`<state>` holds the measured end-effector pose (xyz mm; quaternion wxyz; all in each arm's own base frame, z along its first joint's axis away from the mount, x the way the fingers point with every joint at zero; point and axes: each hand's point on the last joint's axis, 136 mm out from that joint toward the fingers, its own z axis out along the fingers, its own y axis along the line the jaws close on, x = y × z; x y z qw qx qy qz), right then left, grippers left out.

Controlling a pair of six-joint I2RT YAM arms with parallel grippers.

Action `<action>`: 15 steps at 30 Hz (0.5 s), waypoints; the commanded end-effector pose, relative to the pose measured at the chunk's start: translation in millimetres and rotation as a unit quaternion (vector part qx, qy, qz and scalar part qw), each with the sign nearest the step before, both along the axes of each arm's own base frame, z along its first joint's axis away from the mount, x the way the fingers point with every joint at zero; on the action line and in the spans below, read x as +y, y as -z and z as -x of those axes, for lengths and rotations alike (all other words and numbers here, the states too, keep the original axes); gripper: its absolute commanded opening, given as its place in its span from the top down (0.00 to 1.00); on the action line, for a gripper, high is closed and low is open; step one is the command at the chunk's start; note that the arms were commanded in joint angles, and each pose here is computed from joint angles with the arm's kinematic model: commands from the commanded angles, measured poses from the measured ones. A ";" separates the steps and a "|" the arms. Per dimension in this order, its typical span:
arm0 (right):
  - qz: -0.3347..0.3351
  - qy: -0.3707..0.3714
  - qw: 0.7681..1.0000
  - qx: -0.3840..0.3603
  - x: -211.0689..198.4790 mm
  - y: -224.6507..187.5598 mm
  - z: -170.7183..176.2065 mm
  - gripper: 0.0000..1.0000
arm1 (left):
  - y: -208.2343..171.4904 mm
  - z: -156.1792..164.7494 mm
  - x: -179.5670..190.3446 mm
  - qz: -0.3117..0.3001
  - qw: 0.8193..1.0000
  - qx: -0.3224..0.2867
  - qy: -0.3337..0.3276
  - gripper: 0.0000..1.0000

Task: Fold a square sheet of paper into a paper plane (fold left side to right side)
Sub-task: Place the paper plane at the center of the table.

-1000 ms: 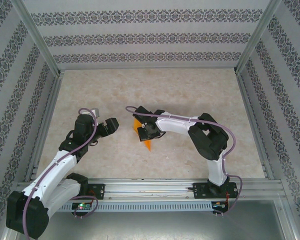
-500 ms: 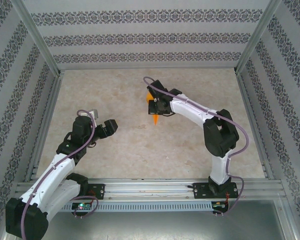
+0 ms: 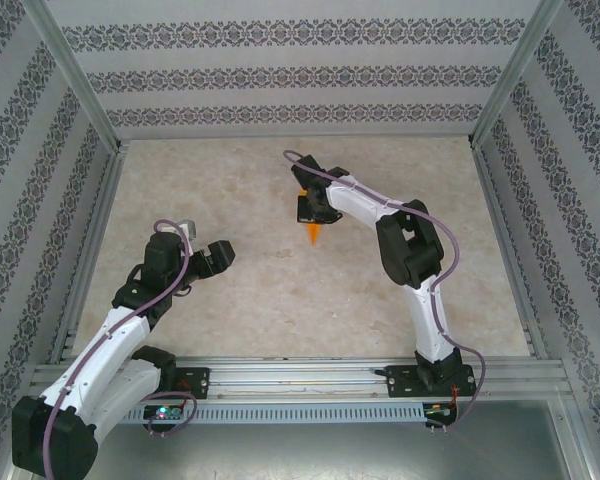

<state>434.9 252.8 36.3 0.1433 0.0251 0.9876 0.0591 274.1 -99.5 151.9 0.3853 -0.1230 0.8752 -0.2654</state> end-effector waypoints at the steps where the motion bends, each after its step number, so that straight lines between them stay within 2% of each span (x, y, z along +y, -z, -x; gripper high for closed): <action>1: 0.005 -0.013 1.000 0.015 0.7 2.9 2.8 0.97 | -0.3 0.0 2.6 -0.004 1.000 0.006 0.000 0.08; 15: 0.015 -0.019 0.999 0.042 -1.5 28.4 11.1 0.93 | 1.0 -2.2 0.8 -0.003 1.000 0.013 0.004 0.08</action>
